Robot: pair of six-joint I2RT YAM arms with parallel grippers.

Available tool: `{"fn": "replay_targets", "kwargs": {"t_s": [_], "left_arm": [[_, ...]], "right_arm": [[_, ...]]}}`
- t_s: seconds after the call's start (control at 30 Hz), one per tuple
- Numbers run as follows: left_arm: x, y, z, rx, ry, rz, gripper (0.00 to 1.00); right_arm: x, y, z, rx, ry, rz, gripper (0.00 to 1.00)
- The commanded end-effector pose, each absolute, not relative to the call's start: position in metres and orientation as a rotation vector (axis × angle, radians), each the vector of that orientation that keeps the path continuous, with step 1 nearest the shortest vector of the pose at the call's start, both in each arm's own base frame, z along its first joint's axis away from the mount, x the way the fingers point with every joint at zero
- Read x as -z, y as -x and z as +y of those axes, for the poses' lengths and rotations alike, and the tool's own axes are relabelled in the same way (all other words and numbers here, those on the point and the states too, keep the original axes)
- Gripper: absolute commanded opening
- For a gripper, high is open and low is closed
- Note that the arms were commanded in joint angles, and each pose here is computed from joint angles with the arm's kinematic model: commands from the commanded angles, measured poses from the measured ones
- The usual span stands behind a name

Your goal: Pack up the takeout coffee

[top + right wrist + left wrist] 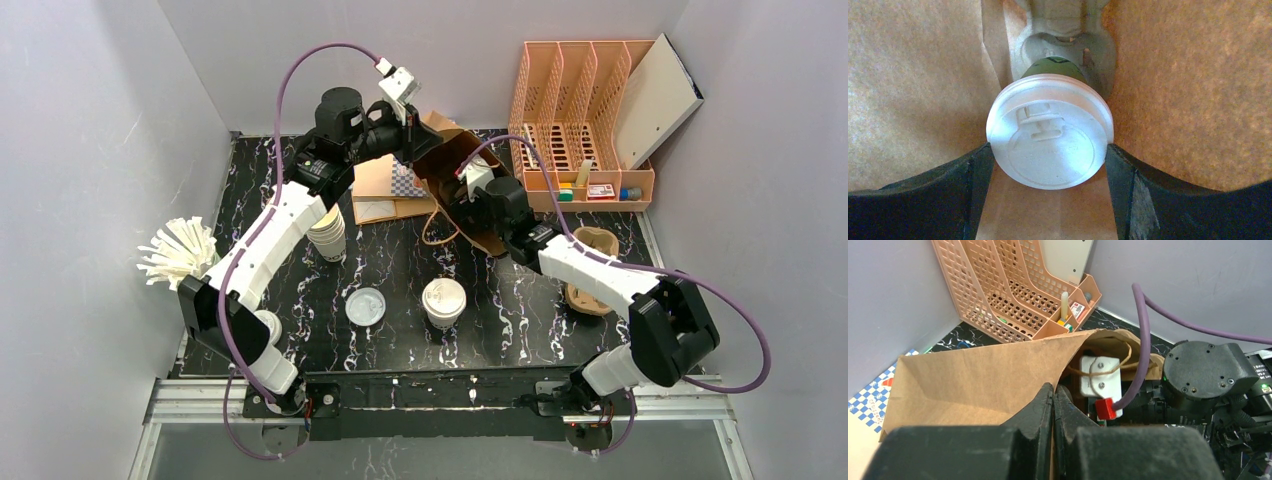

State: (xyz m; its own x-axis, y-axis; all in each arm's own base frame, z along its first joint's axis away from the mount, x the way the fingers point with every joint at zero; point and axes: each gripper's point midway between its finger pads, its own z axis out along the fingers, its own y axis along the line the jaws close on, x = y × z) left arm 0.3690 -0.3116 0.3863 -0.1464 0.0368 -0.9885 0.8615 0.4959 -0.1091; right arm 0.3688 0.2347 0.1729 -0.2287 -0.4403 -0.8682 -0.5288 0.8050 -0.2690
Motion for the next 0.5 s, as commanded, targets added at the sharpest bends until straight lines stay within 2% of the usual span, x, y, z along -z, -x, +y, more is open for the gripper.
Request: {"fn": "replay_targets", "kwargs": {"t_s": [0.0,0.47], "left_arm": [[-0.404,-0.363,-0.311,0.906,-0.815,1.519,0.00],[-0.411,-0.374,-0.316,0.957,-0.764,1.518,0.00]], "right_arm": [[-0.205,-0.386,0.239,-0.116,0.655,1.787,0.17],[-0.196,-0.391,0.252,-0.088,0.811,1.729,0.15]]}}
